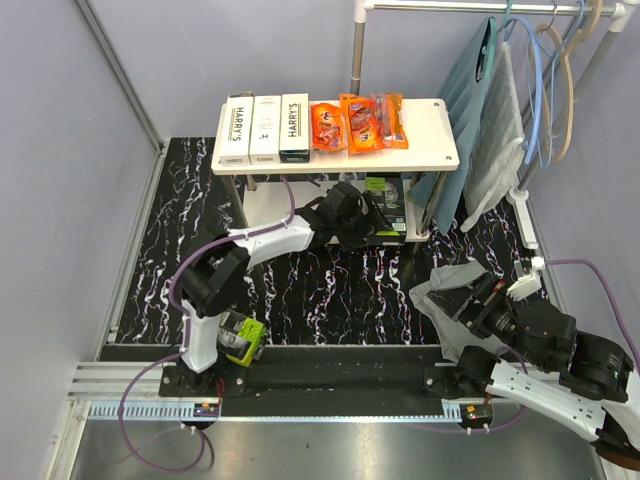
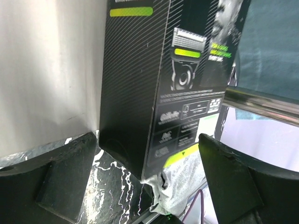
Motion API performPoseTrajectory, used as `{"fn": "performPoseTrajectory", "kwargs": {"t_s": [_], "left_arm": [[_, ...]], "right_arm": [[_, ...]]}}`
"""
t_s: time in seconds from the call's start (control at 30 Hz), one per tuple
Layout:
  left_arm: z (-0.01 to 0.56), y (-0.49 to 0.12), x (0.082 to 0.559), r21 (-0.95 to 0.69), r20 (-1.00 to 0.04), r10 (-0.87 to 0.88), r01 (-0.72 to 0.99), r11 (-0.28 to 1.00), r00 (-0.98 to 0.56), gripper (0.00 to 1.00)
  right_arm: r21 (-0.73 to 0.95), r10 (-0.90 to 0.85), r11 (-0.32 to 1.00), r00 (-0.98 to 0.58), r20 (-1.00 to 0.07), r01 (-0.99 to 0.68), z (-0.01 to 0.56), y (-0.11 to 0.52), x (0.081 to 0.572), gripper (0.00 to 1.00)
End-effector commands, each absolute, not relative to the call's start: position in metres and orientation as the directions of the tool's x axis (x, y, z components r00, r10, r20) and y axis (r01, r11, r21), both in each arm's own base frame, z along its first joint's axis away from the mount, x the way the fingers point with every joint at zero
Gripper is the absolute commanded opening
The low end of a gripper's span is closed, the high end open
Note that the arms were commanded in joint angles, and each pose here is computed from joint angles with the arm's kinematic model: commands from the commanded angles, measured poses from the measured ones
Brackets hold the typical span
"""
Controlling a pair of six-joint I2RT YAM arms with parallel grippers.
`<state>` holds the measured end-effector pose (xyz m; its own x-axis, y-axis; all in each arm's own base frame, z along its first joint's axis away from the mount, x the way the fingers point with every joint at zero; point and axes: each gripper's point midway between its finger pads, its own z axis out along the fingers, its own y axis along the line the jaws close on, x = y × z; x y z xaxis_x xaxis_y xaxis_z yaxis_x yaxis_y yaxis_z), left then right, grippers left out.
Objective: Place and organize the shaving razors onto the shelf
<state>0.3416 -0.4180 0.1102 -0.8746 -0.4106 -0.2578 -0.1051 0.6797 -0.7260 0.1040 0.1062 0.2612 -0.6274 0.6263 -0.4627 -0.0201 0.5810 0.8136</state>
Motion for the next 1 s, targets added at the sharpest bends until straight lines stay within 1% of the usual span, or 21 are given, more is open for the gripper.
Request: {"fn": "performPoseTrajectory", "kwargs": {"t_s": [0.0,0.13,0.17,0.2,0.33,0.37,0.4,0.43,0.5,0.53,0.57,0.63,0.77,0.8,0.87,0.9,0.93,0.97], "left_arm": [[0.131,-0.444,0.349,-0.792,-0.265,-0.389,-0.031,0.61,-0.883,0.93],[0.12,-0.429,0.346,-0.756,-0.253,-0.424,-0.096,0.647,-0.869,0.93],[0.129,-0.428,0.347,-0.769,-0.262,-0.436,-0.087,0.634,-0.861,0.93],[0.123,-0.423,0.344,-0.763,-0.263,-0.438,-0.093,0.64,-0.86,0.94],[0.131,-0.411,0.34,-0.759,-0.299,-0.447,-0.074,0.647,-0.843,0.97],[0.143,-0.411,0.341,-0.776,-0.318,-0.45,-0.044,0.629,-0.834,0.98],[0.141,-0.41,0.336,-0.778,-0.322,-0.44,-0.031,0.627,-0.838,0.98],[0.159,-0.413,0.337,-0.802,-0.356,-0.436,0.031,0.597,-0.827,0.99],[0.167,-0.414,0.331,-0.811,-0.392,-0.412,0.098,0.577,-0.823,0.99],[0.177,-0.416,0.329,-0.809,-0.435,-0.391,0.162,0.565,-0.811,0.99],[0.191,-0.417,0.328,-0.815,-0.456,-0.389,0.2,0.544,-0.8,0.99],[0.205,-0.419,0.324,-0.812,-0.478,-0.365,0.243,0.531,-0.799,0.99],[0.214,-0.416,0.313,-0.813,-0.478,-0.355,0.251,0.526,-0.803,0.99],[0.205,-0.414,0.304,-0.809,-0.472,-0.343,0.244,0.535,-0.812,0.99],[0.211,-0.407,0.291,-0.809,-0.477,-0.341,0.252,0.531,-0.81,0.99],[0.196,-0.401,0.281,-0.799,-0.469,-0.33,0.235,0.553,-0.819,0.99],[0.205,-0.394,0.273,-0.809,-0.465,-0.344,0.234,0.539,-0.816,0.99],[0.187,-0.387,0.259,-0.8,-0.45,-0.328,0.211,0.562,-0.831,0.99]], "right_arm": [[0.836,0.647,0.549,-0.62,-0.444,-0.026,0.268,0.108,0.105,1.0],[0.837,0.646,0.546,-0.621,-0.443,-0.029,0.269,0.107,0.104,1.0],[0.837,0.647,0.547,-0.621,-0.443,-0.028,0.268,0.107,0.104,1.0],[0.838,0.647,0.545,-0.621,-0.442,-0.029,0.269,0.107,0.104,1.0],[0.838,0.645,0.545,-0.622,-0.444,-0.032,0.269,0.108,0.104,1.0],[0.837,0.642,0.547,-0.624,-0.445,-0.033,0.269,0.108,0.104,1.0],[0.835,0.64,0.549,-0.626,-0.446,-0.034,0.269,0.109,0.104,1.0],[0.835,0.638,0.549,-0.626,-0.448,-0.038,0.269,0.11,0.104,0.99],[0.833,0.634,0.551,-0.63,-0.449,-0.039,0.269,0.111,0.104,1.0],[0.833,0.631,0.552,-0.632,-0.449,-0.041,0.269,0.111,0.103,1.0],[0.833,0.631,0.552,-0.632,-0.45,-0.043,0.269,0.112,0.103,1.0],[0.833,0.628,0.552,-0.634,-0.451,-0.045,0.27,0.113,0.103,1.0],[0.835,0.624,0.548,-0.641,-0.447,-0.049,0.269,0.117,0.104,1.0],[0.836,0.622,0.547,-0.645,-0.444,-0.048,0.269,0.118,0.104,1.0],[0.833,0.613,0.55,-0.653,-0.445,-0.051,0.269,0.121,0.103,1.0],[0.828,0.605,0.559,-0.66,-0.446,-0.047,0.266,0.124,0.104,1.0],[0.826,0.599,0.562,-0.664,-0.447,-0.049,0.266,0.126,0.104,1.0],[0.826,0.591,0.562,-0.673,-0.445,-0.052,0.266,0.129,0.103,1.0]]}}
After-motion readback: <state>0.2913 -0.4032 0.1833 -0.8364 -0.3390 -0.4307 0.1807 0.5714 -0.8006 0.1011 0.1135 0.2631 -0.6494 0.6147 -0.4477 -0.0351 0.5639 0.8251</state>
